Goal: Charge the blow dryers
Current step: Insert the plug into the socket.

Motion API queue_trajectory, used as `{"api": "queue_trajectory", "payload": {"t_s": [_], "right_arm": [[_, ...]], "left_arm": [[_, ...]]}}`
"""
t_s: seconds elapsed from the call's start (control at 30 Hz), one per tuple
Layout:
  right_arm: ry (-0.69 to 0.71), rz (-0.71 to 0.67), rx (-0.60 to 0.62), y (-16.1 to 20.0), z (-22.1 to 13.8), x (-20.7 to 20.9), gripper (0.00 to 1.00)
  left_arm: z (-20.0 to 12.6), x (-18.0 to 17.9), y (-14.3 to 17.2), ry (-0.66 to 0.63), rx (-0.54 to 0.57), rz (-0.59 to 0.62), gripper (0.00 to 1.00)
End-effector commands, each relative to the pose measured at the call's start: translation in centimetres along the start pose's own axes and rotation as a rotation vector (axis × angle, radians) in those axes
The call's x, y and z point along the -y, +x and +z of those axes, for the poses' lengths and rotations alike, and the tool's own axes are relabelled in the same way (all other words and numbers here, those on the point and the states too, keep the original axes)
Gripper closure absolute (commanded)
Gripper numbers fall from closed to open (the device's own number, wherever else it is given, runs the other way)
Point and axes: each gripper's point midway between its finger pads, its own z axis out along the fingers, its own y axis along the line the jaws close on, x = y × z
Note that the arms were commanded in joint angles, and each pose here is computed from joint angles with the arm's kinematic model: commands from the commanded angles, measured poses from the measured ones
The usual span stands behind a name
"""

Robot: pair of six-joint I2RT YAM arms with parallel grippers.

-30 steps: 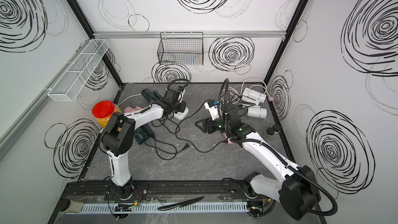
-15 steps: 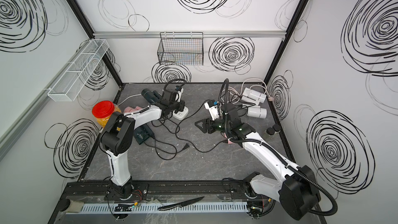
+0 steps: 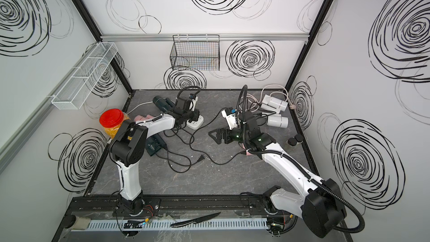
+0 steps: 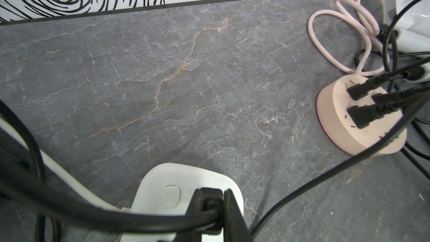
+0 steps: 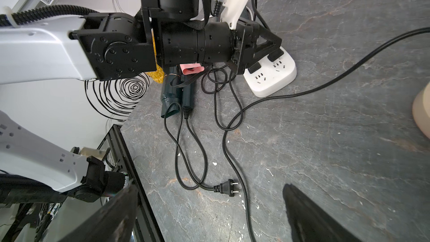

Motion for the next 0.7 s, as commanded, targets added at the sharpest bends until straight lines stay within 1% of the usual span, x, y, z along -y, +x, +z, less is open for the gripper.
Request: {"api": "queue_trajectory", "payload": {"t_s": [0.0,0.33,0.53,0.67], "right_arm": [[0.011,-0.007,0.036,-0.6,-0.6,0.0,0.00],[0.022,0.001,0.035,-0.5,-0.8,0.3,0.00],[0.022,0.005,0.037,-0.3,-0.8,0.4,0.00],[0.025,0.007,0.035,-0.2,-0.9,0.5,0.00]], "left_arm": [[0.6,-0.3,0.1,0.003,0.014,-0.012,0.94],[0.8,-0.4,0.4,0.002,0.006,-0.013,0.95],[0.9,-0.4,1.4,0.040,0.003,-0.014,0.94],[1.1,-1.0,2.0,0.026,-0.015,-0.001,0.94]]}}
